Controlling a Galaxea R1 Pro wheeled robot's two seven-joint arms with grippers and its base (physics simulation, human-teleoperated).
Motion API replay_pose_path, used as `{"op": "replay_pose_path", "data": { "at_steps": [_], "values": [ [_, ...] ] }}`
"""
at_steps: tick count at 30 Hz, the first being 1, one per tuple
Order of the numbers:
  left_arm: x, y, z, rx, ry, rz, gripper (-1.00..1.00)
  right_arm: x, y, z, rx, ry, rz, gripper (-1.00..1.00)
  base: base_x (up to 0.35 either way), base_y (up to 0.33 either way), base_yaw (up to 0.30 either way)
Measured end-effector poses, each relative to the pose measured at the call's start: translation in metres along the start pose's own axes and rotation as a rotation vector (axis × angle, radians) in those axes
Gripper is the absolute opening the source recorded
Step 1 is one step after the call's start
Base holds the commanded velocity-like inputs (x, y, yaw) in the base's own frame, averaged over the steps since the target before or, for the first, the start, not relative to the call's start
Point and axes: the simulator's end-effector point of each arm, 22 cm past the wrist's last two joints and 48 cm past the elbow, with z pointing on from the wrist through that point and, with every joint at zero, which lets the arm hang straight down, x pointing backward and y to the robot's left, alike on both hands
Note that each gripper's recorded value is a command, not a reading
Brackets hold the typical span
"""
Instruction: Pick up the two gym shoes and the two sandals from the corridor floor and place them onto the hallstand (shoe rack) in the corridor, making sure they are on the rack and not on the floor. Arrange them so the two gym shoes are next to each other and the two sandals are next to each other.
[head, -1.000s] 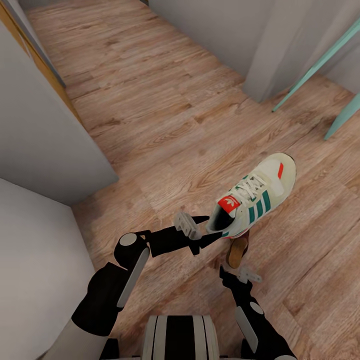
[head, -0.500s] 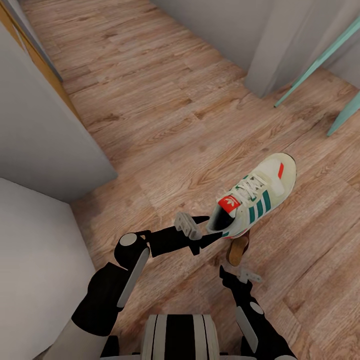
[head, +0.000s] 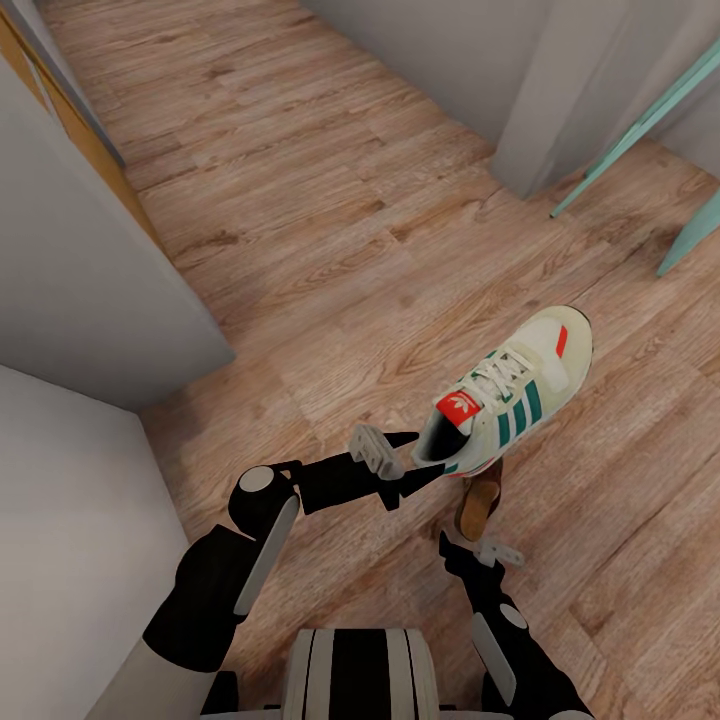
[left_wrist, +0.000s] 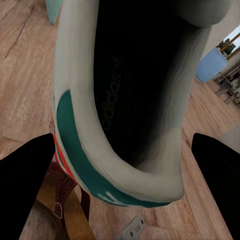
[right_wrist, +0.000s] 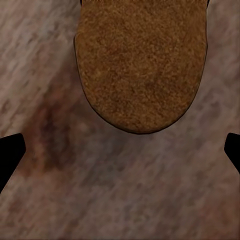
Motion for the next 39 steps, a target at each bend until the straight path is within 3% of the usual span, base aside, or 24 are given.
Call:
{"op": "replay_pose_path", "data": {
  "at_steps": [39],
  "values": [
    [0.02,0.009,0.002,-0.002,0.013,-0.04,-1.0,0.018,-0.01,0.006,0.019,0.03,-0.001,1.0,0.0,0.0,0.0]
  ]
}}
